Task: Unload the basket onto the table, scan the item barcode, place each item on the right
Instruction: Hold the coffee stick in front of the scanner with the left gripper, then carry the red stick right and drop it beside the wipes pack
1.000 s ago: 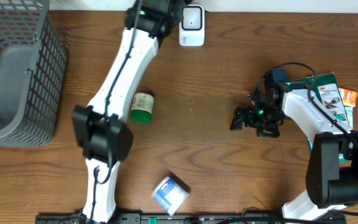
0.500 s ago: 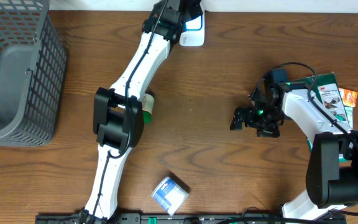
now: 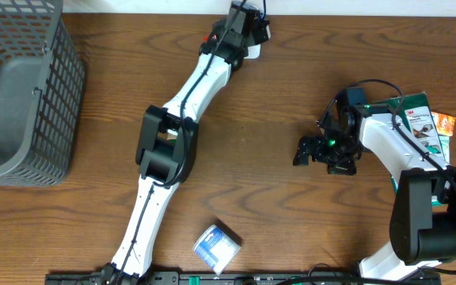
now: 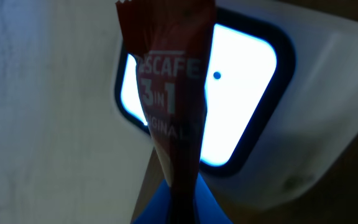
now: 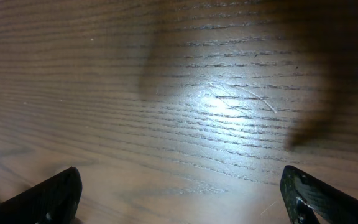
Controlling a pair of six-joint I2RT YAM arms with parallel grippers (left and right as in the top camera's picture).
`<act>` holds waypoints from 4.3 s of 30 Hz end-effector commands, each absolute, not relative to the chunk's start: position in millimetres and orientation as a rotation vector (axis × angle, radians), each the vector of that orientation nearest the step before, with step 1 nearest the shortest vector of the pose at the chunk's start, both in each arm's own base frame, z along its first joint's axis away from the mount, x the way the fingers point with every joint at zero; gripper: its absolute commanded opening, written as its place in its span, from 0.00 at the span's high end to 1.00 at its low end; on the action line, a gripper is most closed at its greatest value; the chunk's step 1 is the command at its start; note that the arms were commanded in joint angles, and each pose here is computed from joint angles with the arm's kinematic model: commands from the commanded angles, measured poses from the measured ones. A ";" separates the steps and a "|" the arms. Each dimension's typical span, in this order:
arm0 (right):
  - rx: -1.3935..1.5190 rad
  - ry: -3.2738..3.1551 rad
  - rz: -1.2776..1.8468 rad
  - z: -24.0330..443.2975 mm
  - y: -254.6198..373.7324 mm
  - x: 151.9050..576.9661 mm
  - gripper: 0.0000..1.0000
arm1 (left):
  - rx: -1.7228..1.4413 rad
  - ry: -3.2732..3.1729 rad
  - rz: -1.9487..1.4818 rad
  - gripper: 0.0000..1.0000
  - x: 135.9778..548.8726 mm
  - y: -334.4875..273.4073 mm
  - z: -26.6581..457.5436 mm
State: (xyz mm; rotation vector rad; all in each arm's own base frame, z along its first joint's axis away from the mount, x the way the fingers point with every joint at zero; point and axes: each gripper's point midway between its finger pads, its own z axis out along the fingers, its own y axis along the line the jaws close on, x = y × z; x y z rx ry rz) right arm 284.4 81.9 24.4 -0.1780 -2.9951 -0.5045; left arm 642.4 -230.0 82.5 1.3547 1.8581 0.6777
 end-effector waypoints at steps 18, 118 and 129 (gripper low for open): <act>-0.156 -3.023 -0.517 31.3 81.2 288.1 0.01 | 1.404 1.805 0.825 0.93 653.5 -217.4 77.8; -0.155 -3.023 -0.517 31.3 81.4 288.1 0.01 | 0.882 1.964 0.628 0.93 606.9 -189.3 242.9; -0.157 -3.085 -0.572 32.6 85.8 306.0 0.01 | 0.706 2.323 -0.186 0.93 458.5 -214.6 298.8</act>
